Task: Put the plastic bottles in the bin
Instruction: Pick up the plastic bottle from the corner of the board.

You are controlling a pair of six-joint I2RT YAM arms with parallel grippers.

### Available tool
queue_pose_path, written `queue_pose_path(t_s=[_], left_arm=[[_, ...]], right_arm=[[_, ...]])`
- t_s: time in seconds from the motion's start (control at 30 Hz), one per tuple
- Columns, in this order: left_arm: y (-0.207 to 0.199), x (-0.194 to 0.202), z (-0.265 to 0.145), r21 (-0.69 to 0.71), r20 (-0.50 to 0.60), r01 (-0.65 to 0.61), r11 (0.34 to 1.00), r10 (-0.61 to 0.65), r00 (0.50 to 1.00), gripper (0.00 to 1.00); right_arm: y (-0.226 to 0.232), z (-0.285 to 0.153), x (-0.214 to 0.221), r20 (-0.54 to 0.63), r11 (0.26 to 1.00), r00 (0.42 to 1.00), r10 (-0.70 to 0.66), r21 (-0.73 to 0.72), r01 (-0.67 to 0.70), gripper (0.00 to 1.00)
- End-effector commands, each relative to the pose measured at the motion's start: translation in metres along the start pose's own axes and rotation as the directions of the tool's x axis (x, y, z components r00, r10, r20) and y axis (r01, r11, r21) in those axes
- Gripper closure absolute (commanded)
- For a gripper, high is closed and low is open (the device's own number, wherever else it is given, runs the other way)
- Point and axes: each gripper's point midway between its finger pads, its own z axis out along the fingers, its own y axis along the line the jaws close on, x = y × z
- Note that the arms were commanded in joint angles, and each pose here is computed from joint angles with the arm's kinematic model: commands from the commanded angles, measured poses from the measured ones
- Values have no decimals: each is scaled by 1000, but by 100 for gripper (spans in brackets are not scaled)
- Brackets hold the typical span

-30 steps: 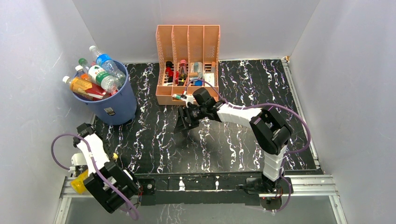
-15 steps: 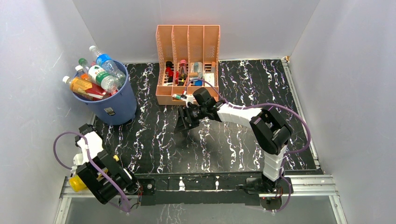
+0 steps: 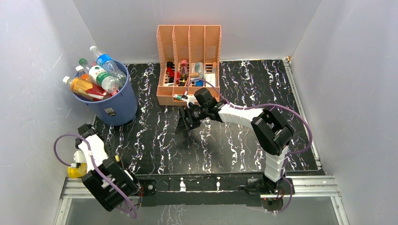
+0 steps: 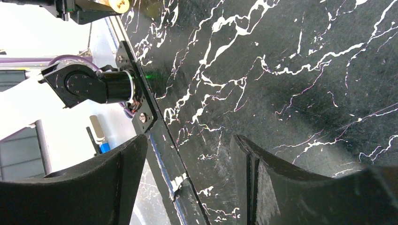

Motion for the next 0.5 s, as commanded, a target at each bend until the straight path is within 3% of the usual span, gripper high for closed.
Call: queue_pose_path(t_s=[0.0, 0.3, 0.47], left_arm=[[-3, 11, -31, 122, -61, -113, 986, 121, 991, 100], [-18, -2, -131, 371, 3, -248, 895, 266, 964, 100], [-43, -5, -190, 511, 53, -314, 800, 335, 941, 100]], right_arm=[[12, -7, -8, 19, 999, 999, -37, -31, 37, 24], [24, -17, -12, 44, 998, 998, -50, -35, 51, 25], [27, -21, -12, 50, 998, 997, -51, -30, 53, 25]])
